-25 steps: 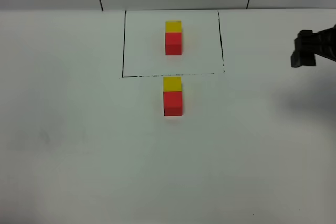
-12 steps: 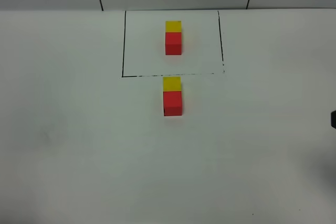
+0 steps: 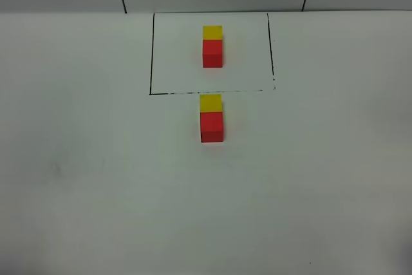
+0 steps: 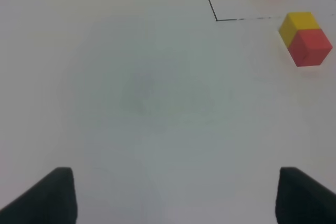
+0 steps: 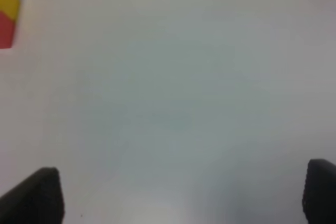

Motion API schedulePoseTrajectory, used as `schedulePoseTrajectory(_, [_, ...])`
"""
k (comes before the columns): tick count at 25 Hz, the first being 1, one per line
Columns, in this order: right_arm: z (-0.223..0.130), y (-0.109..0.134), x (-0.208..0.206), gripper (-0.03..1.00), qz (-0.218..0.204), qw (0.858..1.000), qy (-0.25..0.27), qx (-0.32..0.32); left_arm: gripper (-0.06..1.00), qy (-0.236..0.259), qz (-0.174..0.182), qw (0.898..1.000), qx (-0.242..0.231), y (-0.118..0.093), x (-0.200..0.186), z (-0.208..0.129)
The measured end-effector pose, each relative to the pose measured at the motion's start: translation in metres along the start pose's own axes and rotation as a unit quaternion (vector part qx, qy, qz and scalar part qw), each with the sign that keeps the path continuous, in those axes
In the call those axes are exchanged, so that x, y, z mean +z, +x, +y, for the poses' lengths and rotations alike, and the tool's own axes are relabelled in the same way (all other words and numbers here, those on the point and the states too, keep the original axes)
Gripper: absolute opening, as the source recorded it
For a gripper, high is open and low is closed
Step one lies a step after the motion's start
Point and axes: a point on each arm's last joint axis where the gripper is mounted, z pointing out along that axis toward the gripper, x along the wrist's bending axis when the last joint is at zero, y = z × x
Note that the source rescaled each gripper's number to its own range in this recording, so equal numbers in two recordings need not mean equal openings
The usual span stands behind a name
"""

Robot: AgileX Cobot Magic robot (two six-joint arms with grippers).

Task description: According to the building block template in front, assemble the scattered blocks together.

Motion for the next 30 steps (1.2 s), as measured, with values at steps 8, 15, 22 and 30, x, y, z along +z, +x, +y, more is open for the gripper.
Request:
schedulePoseTrajectory(8, [-0.028, -0.001, -0.023, 0.93, 0.023, 0.997, -0.079, 0.000, 0.63, 0.000, 0.000, 1.000, 0.000, 0.000, 0.000, 0.000])
schedulePoseTrajectory(15, [-0.039, -0.002, -0.034, 0.84, 0.031, 0.992, -0.126, -0.004, 0.63, 0.000, 0.000, 1.000, 0.000, 0.000, 0.000, 0.000])
schedulePoseTrajectory(22, [-0.039, -0.002, -0.034, 0.83, 0.031, 0.991, -0.126, -0.004, 0.63, 0.000, 0.000, 1.000, 0.000, 0.000, 0.000, 0.000])
schedulePoseTrajectory(30, [-0.039, -0.002, -0.034, 0.82, 0.031, 0.991, -0.126, -0.004, 0.63, 0.000, 0.000, 1.000, 0.000, 0.000, 0.000, 0.000])
